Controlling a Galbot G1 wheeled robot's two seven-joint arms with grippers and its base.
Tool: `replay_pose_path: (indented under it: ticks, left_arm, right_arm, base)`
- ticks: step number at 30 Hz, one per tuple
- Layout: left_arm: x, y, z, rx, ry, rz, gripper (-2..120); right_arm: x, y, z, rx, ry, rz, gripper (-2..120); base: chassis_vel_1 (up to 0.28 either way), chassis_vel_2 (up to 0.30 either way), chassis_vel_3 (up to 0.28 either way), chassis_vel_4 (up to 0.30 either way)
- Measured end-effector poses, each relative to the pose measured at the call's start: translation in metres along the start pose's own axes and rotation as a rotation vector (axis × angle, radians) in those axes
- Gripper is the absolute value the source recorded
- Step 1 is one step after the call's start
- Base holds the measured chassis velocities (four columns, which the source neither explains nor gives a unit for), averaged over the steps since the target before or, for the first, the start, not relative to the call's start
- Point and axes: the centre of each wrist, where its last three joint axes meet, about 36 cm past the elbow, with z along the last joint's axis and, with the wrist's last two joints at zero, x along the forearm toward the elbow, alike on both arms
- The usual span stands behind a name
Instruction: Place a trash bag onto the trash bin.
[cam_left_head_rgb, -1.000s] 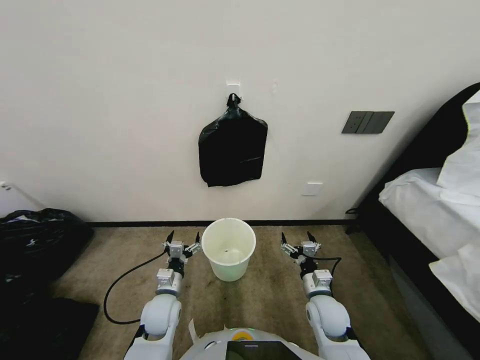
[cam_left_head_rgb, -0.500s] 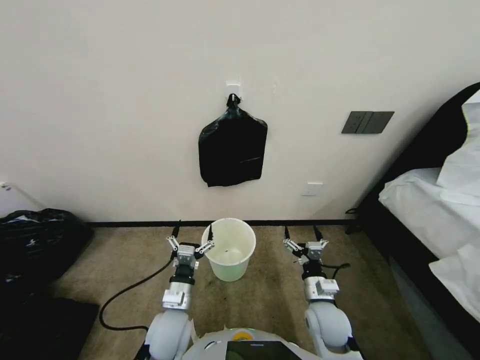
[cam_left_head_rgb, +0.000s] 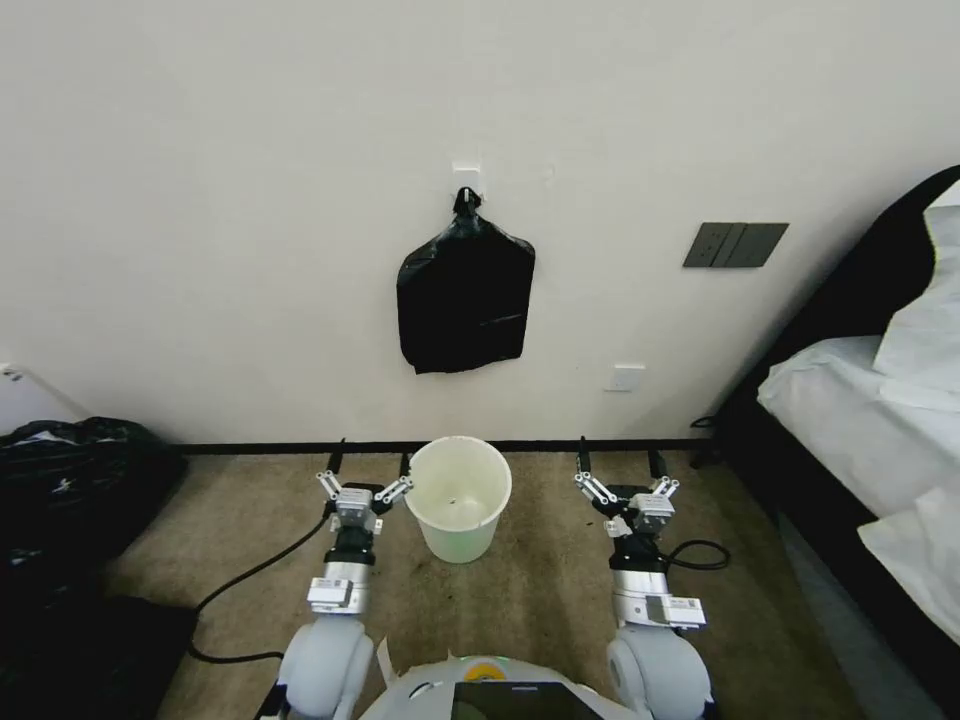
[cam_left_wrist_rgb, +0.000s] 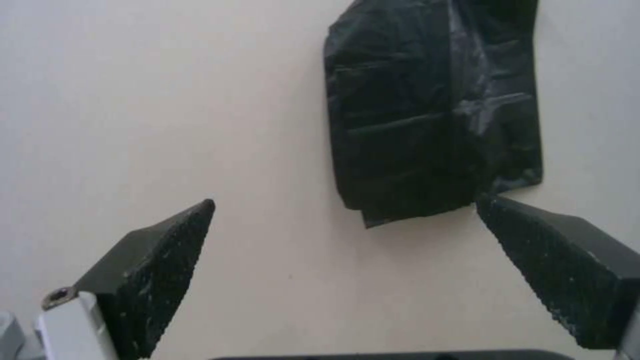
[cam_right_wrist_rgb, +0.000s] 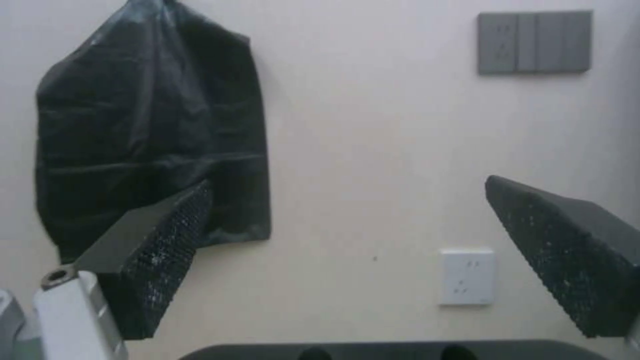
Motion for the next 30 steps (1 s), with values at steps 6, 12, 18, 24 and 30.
replay_pose_path:
  ticks: [6, 12, 18, 24, 30]
  left_arm:
    - [0.0016, 0.0054, -0.0019, -0.005, 0.003, -0.018, 100]
    - [0.0029, 0.0055, -0.0027, -0.002, 0.006, -0.031, 100]
    - [0.0031, 0.0046, -0.0031, 0.002, 0.009, -0.035, 100]
    - [0.0026, 0.0059, -0.0026, -0.003, 0.009, -0.035, 100]
    - [0.0025, 0.0091, -0.0015, -0.008, 0.011, -0.039, 100]
  right_arm:
    - [-0.0013, 0.0002, 0.0035, -0.014, 0.022, -0.022, 100]
    - [-0.0023, 0.0025, 0.0051, -0.018, 0.025, -0.025, 100]
    - [-0.0022, 0.0041, 0.0057, -0.021, 0.026, -0.017, 79]
    - [-0.002, 0.0038, 0.006, -0.02, 0.025, -0.018, 86]
    - [-0.0043, 0.0039, 0.0064, -0.019, 0.02, -0.025, 100]
  base:
    - [0.0, 0.0, 0.0, 0.0]
    - [0.0, 0.0, 0.0, 0.0]
    - [0.0, 0.0, 0.0, 0.0]
    - [0.0, 0.0, 0.0, 0.0]
    - [0.0, 0.0, 0.0, 0.0]
